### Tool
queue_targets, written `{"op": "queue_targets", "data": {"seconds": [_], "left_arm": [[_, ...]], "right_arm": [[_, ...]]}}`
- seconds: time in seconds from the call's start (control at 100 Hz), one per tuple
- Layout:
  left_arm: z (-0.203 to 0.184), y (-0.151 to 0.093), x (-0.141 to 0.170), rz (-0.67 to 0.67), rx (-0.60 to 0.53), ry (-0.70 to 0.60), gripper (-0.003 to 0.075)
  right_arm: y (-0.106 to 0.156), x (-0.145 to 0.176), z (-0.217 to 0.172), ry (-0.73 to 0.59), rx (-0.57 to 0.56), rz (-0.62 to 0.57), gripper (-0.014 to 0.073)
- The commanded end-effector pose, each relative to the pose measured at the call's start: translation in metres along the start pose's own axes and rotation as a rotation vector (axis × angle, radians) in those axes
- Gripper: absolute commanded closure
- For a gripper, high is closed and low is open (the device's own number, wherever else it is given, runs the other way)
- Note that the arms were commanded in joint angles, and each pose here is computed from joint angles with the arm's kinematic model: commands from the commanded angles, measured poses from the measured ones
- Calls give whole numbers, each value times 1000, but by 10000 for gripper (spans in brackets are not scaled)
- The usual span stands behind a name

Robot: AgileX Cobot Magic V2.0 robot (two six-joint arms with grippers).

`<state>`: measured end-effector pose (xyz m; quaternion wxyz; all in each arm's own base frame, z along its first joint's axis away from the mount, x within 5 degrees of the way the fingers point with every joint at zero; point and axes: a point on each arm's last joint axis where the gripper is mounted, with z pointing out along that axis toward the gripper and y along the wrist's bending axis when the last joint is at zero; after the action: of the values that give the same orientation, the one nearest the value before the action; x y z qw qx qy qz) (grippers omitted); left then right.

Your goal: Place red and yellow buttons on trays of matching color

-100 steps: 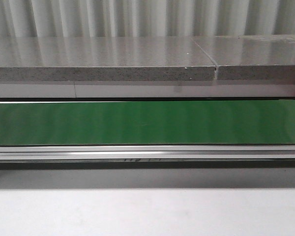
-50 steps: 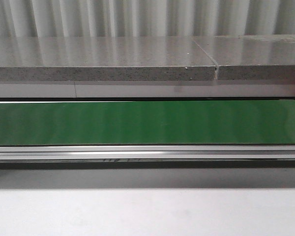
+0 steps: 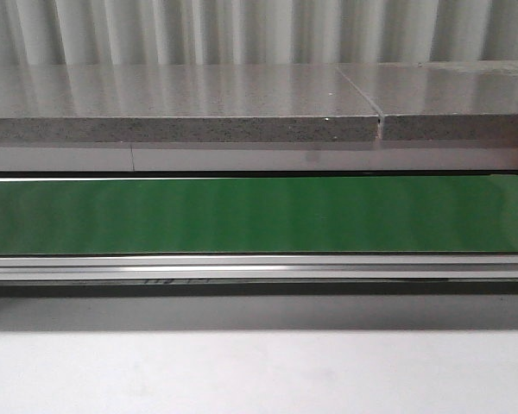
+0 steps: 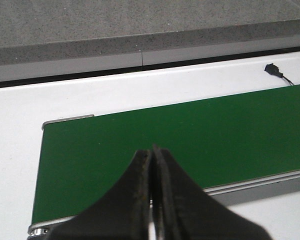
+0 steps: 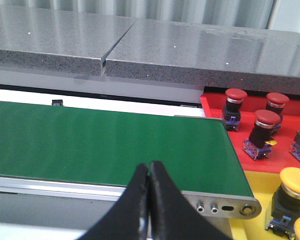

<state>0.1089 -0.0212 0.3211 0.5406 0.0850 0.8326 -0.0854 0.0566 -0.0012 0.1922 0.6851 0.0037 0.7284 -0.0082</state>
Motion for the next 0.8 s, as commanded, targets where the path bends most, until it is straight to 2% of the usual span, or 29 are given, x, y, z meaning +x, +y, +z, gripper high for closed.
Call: {"op": "queue_targets", "data": {"seconds": [0.0,0.54,0.79], "left_arm": [[-4,0,-13,-14,-8,-89,740],[-2,1,-11,-15,-13,-88,740],[-5,5,-7,-24,-71,-179,740]], "right_arm": [[0,-11,-2,-107,-2,-13,664],[0,-11,-2,-107,-2,-13,664],[0,-11,-2,-107,-2,-13,664]]}}
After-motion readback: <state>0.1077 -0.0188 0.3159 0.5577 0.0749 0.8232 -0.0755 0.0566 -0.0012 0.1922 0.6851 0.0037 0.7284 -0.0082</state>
